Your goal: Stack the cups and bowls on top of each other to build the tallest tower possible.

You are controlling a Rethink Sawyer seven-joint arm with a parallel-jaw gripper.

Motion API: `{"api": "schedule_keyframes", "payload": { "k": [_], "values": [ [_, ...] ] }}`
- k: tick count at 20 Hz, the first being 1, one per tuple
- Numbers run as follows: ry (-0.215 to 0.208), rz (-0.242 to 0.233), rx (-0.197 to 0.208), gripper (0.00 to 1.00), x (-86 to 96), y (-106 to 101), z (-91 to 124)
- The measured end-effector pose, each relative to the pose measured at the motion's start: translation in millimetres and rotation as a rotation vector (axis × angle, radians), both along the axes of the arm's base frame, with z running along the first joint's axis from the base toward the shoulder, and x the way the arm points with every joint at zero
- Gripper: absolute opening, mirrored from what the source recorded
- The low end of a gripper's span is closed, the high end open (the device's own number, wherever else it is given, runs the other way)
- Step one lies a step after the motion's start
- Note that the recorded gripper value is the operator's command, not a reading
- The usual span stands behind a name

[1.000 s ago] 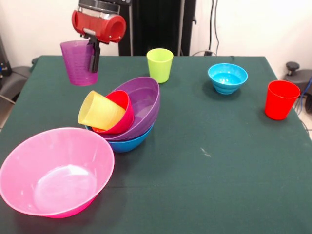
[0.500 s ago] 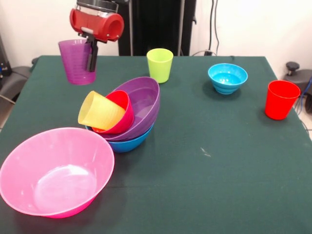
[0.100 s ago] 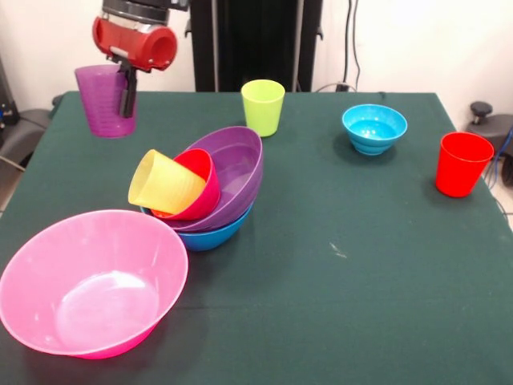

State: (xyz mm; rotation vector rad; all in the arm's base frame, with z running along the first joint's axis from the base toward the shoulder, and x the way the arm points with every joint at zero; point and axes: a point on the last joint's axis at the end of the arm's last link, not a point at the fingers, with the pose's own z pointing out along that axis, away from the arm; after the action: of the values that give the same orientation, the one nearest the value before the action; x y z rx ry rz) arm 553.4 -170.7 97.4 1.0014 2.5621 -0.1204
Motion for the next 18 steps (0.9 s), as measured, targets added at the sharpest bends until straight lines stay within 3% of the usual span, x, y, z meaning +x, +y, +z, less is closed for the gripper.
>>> {"api": "schedule_keyframes", "payload": {
  "k": [7, 18],
  "values": [
    [0.033, 0.010, 0.011, 0.00, -9.1, -0.9, -18.8],
    [0.039, 0.037, 0.015, 0.00, 0.4, 10.7, -31.0]
  ]
}}
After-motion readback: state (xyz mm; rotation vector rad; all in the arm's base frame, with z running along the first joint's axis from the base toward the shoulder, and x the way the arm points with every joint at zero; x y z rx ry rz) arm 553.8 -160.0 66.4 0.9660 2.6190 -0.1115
